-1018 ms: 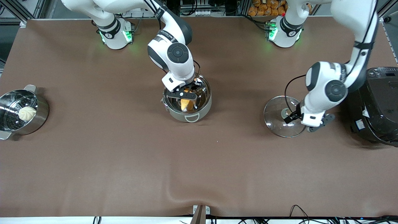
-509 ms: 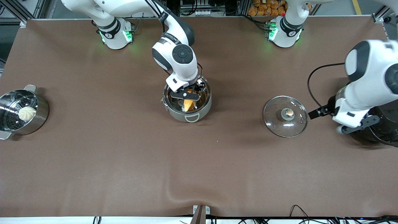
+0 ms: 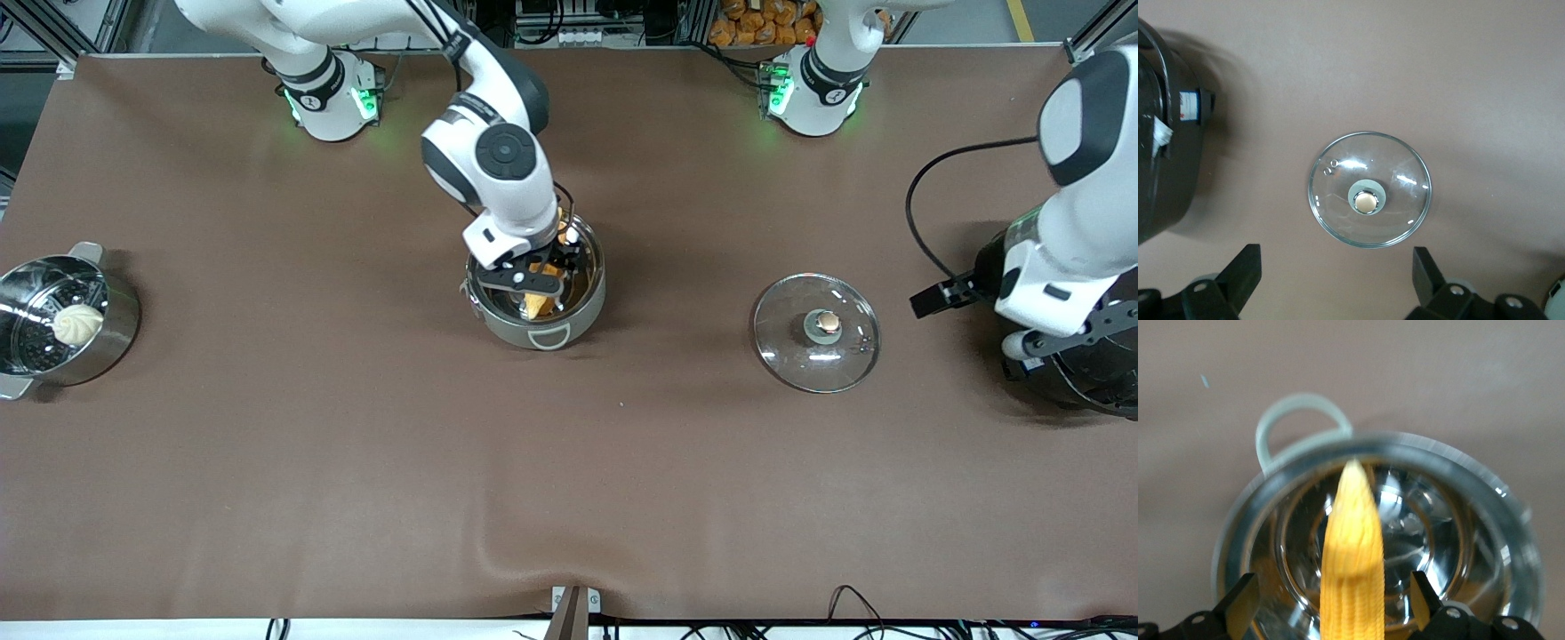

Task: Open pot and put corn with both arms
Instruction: 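Set the lid on the table with the left gripper while the right gripper lowers corn, then release the corn into the pot and withdraw both grippers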

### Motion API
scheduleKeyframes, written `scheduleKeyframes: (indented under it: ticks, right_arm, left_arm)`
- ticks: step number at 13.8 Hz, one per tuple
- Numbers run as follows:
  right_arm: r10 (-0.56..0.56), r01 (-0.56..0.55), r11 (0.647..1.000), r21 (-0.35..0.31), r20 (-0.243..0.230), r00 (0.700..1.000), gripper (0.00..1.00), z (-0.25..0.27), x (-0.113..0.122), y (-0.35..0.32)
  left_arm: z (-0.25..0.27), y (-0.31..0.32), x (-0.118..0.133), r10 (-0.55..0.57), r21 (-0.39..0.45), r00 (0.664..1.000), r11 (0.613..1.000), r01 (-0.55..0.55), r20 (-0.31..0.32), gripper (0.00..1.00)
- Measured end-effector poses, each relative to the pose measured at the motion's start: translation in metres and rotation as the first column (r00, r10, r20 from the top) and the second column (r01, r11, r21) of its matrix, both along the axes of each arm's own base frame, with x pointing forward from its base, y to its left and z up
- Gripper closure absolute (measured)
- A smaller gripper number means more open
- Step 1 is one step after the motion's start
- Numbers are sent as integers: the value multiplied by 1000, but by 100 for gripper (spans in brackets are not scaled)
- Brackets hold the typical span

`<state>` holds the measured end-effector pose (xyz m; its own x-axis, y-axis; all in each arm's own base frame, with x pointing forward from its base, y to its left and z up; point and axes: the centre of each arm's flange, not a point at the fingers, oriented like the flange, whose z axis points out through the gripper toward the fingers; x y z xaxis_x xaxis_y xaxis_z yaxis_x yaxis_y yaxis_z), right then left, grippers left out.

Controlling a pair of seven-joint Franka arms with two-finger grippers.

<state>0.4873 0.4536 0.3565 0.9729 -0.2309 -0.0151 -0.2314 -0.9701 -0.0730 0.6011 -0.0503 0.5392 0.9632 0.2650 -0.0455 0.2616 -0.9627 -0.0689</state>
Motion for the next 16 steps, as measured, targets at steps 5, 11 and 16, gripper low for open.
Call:
scheduleKeyframes:
  ticks: [5,11,16]
  right_arm:
    - [-39,39,999,4,-10,999,0,135,62,-128]
    - [115,-115,993,2,-25,993,0,229,103,-353]
    - [204,-204,979,-18,-5,979,0,238,105,-470]
  left_arm:
    - [38,36,-18,-100,-16,995,995,100,22,0]
    - [49,28,-26,-159,-21,987,987,159,21,0]
    - [68,11,-36,-191,-20,980,981,192,54,0]
